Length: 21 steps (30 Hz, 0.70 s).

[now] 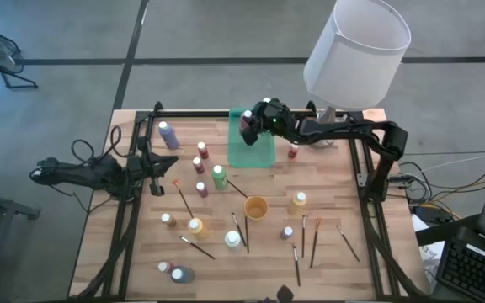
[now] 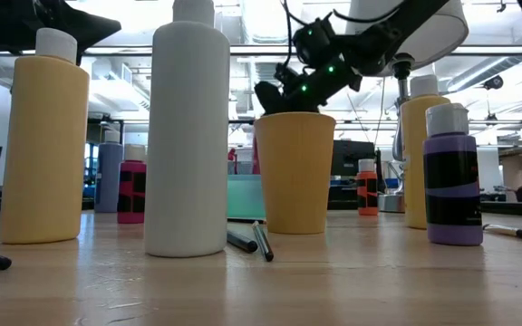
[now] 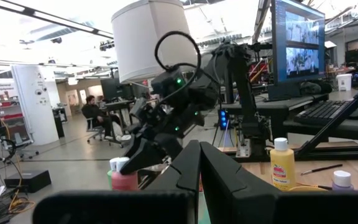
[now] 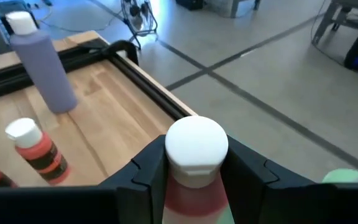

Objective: Pick & Place Paint Supplies
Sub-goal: Put the large pink paint bottle into the green bin

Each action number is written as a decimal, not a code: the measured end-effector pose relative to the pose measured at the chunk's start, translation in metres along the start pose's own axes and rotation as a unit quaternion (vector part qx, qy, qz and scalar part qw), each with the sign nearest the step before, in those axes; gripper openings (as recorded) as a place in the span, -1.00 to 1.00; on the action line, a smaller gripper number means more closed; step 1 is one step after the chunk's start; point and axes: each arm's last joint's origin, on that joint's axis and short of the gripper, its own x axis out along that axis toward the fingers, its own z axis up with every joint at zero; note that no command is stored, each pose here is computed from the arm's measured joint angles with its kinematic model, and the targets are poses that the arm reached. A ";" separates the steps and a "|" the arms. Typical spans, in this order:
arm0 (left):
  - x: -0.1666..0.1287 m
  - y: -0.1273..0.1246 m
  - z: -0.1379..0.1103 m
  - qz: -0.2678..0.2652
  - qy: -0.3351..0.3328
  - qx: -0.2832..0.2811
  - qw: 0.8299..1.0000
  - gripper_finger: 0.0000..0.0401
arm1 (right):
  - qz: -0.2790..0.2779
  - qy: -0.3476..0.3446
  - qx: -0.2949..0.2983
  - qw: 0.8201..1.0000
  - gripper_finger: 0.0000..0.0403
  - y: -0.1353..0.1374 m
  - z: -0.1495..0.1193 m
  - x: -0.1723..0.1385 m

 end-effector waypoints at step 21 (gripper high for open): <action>0.000 0.000 0.000 0.000 0.000 0.000 1.000 -0.92 | -0.036 0.018 0.029 0.999 -0.42 -0.029 -0.007 0.011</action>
